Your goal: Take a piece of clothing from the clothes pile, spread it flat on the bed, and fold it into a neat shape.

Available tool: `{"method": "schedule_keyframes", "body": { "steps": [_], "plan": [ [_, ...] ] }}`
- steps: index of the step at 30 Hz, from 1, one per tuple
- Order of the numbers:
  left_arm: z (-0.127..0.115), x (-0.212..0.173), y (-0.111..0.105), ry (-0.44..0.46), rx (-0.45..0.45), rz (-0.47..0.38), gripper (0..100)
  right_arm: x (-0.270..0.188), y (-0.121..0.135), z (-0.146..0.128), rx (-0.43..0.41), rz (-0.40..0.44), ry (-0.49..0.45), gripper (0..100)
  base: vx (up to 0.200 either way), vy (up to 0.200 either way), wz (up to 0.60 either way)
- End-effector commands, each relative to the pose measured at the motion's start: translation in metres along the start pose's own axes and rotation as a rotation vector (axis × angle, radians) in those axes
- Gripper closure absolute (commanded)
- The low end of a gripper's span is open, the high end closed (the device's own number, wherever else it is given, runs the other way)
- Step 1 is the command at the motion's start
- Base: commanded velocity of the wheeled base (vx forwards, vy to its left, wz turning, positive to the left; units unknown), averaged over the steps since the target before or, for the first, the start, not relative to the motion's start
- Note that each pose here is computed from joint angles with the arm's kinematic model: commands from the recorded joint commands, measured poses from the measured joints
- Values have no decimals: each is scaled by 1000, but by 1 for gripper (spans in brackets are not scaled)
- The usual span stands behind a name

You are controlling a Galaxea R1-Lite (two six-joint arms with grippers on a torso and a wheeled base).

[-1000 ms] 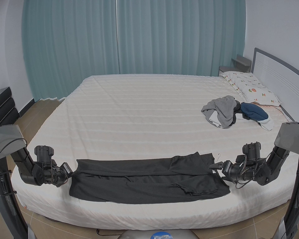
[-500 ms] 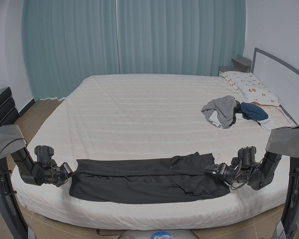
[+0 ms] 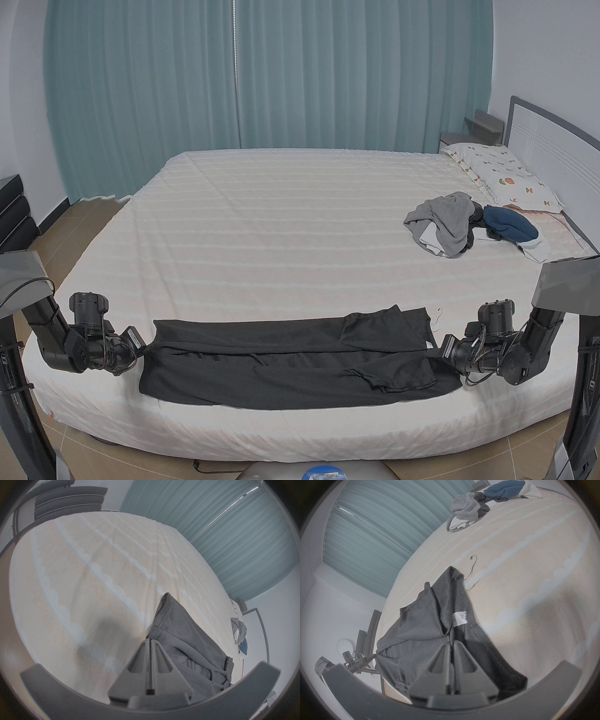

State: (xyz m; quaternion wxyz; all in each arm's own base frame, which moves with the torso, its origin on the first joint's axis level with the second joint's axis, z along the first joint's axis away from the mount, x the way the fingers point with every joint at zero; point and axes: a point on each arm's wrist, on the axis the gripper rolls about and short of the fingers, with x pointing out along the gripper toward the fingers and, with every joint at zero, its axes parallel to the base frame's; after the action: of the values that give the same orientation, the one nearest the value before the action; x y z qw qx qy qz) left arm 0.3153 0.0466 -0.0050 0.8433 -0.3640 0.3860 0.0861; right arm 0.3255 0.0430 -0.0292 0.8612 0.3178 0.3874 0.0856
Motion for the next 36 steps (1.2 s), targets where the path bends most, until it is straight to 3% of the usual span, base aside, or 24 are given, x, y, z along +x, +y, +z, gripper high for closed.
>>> {"method": "schedule_keyframes", "body": {
  "steps": [1, 30, 36],
  "plan": [
    [0, 0, 0, 1, 1, 0, 100, -3, -1, 3, 3, 0, -13, 100, 0, 0, 0],
    [11, -40, -20, -97, 32, -66, 100, -52, 17, 19, 2, 80, -154, 100, 0, 0, 0],
    [2, -39, -17, -62, 46, -57, 100, -64, 22, 20, -3, 92, -173, 100, 0, 0, 0]
  ]
}}
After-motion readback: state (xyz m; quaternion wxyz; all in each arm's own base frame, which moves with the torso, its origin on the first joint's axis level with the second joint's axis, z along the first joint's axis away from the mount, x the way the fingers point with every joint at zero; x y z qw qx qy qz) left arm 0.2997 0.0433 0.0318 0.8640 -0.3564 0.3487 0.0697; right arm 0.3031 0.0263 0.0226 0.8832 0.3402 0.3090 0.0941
